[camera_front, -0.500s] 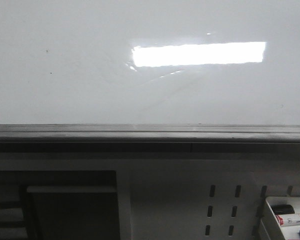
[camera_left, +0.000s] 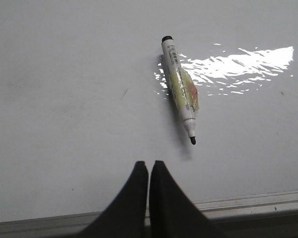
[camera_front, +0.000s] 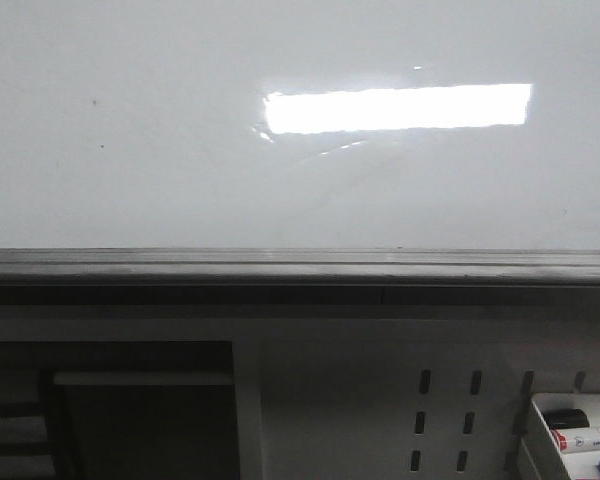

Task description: Write number 4 on whiteboard

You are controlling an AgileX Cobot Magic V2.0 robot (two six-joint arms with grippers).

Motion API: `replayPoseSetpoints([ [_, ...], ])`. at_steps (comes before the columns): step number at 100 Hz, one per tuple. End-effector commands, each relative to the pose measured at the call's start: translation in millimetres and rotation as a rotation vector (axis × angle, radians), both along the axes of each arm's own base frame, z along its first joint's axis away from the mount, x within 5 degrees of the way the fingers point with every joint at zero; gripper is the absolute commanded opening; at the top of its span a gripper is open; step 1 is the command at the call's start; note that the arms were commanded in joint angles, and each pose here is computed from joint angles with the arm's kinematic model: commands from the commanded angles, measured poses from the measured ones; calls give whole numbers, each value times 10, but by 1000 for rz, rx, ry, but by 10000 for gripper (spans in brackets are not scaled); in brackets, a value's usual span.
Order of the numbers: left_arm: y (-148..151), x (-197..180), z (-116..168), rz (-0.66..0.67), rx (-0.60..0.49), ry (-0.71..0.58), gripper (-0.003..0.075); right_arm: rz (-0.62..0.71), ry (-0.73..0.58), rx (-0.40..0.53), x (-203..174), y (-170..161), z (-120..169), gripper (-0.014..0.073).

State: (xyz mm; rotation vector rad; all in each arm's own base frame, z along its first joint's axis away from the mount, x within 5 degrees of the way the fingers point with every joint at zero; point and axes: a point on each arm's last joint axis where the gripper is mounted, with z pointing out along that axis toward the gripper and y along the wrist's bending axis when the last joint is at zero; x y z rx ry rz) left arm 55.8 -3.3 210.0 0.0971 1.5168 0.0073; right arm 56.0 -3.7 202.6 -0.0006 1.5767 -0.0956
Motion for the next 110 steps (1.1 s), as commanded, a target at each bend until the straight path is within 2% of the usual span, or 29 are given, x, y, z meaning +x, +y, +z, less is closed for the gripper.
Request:
replayPoseSetpoints([
  [1,1,-15,-17,-1,-19,-65,-20,0,-78,-14,-11,3,13,-69],
  [30,1,-19,15,-1,-21,-101,-20,1,-87,-15,-12,4,20,-69],
  [41,6,-21,29,-4,-90,-107,-20,1,-87,-13,-12,4,20,-69],
  [51,15,-25,54,-8,-212,-117,-20,3,-101,24,-21,4,76,-69],
  [59,17,-37,115,-10,-224,-135,-20,3,-124,35,-44,5,190,-69],
  [74,16,-108,409,-24,-234,-196,-20,7,-142,65,-127,11,533,-69],
  [90,-2,-222,882,-60,-270,-217,-20,3,-50,70,-184,15,953,-69],
  [98,-22,-243,1096,-77,-256,-169,-20,1,11,71,-175,14,1158,-69],
  [110,-42,-204,1369,-79,-198,-76,-20,2,99,2,-115,10,1371,-69],
])
